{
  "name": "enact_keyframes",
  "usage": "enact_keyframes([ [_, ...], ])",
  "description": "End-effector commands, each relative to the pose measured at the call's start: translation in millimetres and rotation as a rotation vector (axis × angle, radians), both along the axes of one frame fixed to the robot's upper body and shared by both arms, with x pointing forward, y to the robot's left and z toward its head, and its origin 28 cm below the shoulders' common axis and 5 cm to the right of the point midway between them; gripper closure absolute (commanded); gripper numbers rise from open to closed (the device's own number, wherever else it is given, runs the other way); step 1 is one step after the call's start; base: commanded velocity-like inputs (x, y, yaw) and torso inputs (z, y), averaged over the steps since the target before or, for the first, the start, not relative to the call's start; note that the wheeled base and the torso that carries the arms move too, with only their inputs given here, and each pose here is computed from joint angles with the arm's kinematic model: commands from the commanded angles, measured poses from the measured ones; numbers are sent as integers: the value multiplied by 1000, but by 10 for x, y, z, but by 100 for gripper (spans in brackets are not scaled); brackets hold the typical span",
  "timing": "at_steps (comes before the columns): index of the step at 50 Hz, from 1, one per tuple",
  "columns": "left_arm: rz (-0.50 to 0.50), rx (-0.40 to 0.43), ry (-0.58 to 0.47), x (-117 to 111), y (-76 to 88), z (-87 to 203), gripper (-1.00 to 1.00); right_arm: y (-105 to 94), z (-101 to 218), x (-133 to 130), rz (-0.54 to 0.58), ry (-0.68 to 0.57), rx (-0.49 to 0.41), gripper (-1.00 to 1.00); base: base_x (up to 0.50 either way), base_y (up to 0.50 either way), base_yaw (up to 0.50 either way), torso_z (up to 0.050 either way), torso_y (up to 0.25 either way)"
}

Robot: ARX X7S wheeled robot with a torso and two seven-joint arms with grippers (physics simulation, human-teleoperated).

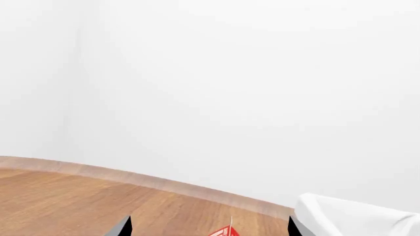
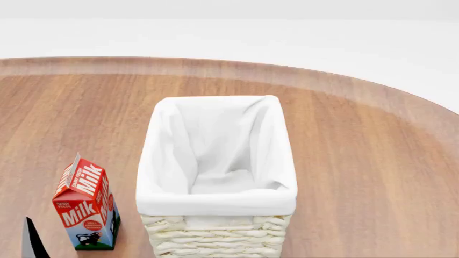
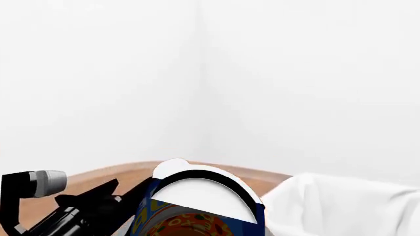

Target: Pick up the alphabet soup, and put it in the basket.

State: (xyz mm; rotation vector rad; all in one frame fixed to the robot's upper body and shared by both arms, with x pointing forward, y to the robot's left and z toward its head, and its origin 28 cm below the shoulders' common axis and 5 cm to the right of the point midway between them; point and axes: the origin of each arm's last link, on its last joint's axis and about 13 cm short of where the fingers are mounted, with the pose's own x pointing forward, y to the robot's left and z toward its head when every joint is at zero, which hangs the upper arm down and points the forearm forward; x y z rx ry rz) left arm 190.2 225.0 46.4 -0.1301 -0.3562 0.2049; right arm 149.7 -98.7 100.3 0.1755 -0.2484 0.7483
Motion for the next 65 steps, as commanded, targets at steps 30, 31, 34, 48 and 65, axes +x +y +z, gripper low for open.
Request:
enact_keyframes([
  [30,2,-1,-2,-6,6,9,-100,57,262,119,-107,-65,-20,100,0,0,0,0,0],
  [31,2,-1,-2,-6,6,9,-100,58,271,122,-113,-69,-21,100,0,0,0,0,0],
  [34,2,-1,-3,-5,7,7,-100,60,276,131,-116,-71,-28,100,0,0,0,0,0],
  [48,3,0,-3,4,10,3,-100,112,520,266,-239,-110,-103,100,0,0,0,1,1],
  [65,2,1,-1,22,13,-8,-100,221,756,677,-322,-85,-166,100,0,0,0,0,1],
])
